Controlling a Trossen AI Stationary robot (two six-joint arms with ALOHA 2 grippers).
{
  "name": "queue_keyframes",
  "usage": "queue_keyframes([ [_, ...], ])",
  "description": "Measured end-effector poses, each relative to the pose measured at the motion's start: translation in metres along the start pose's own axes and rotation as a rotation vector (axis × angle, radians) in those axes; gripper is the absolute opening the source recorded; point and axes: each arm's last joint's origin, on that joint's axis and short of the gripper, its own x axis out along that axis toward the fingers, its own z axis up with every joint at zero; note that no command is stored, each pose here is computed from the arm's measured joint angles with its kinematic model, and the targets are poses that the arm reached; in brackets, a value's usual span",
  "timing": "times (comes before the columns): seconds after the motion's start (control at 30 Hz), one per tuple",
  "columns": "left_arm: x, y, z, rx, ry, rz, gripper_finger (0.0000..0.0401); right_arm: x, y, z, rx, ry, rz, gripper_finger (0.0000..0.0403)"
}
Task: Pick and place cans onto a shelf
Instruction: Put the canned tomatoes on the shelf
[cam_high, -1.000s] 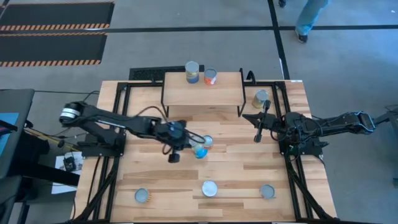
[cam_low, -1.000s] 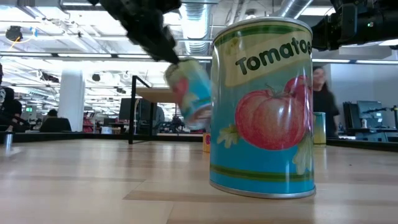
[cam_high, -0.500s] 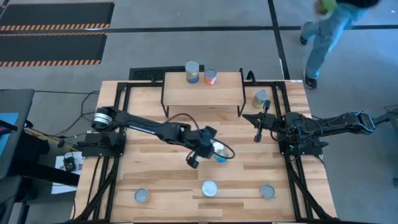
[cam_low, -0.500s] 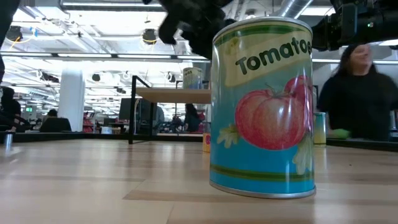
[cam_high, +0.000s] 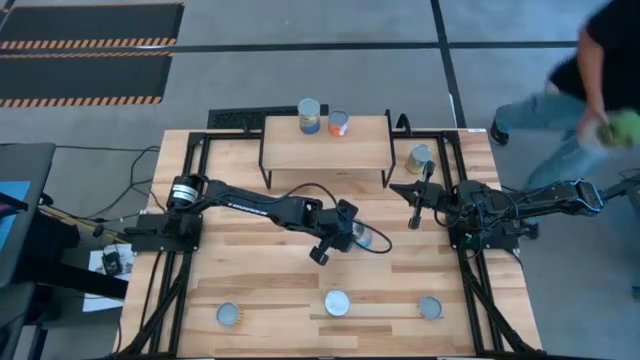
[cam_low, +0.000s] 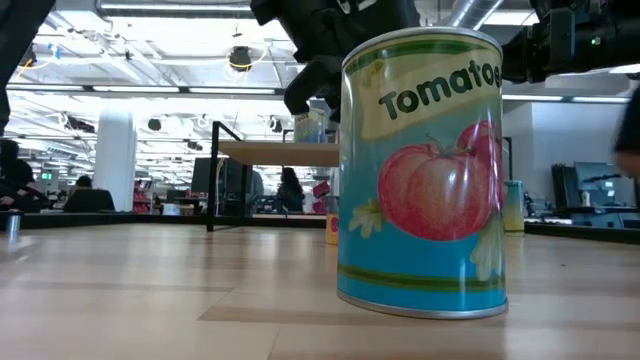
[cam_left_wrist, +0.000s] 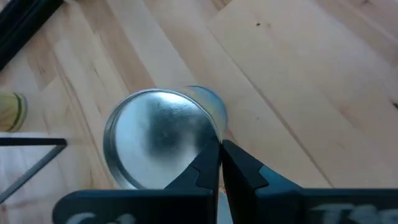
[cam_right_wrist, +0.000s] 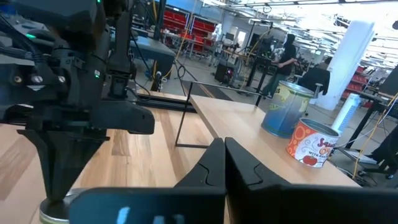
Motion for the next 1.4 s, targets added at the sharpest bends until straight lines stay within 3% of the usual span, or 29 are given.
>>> queue_keyframes([
  [0.4, -0.002, 0.002, -0.001, 0.038, 0.026, 0.043, 0.0064, 0.000, 0.000, 0.000, 0.000, 0.001, 0.000, 0.0010],
  [0.6, -0.022, 0.011, 0.002, 0.014, 0.015, 0.106, 0.0060, 0.000, 0.000, 0.000, 0.000, 0.001, 0.000, 0.0011],
  [0.83, -0.047, 0.013, -0.022, -0.158, -0.121, 0.013, 0.0005, 0.001, 0.001, -0.002, 0.010, 0.017, 0.006, 0.0007],
  [1.13, -0.089, -0.019, -0.064, -0.331, -0.428, 0.149, 0.0001, 0.014, 0.018, 0.017, 0.004, 0.105, 0.121, 0.0005],
  [1.4, -0.142, -0.054, -0.113, -0.458, -0.664, 0.213, 0.0000, 0.033, 0.050, 0.029, -0.007, 0.375, 0.296, 0.0023],
])
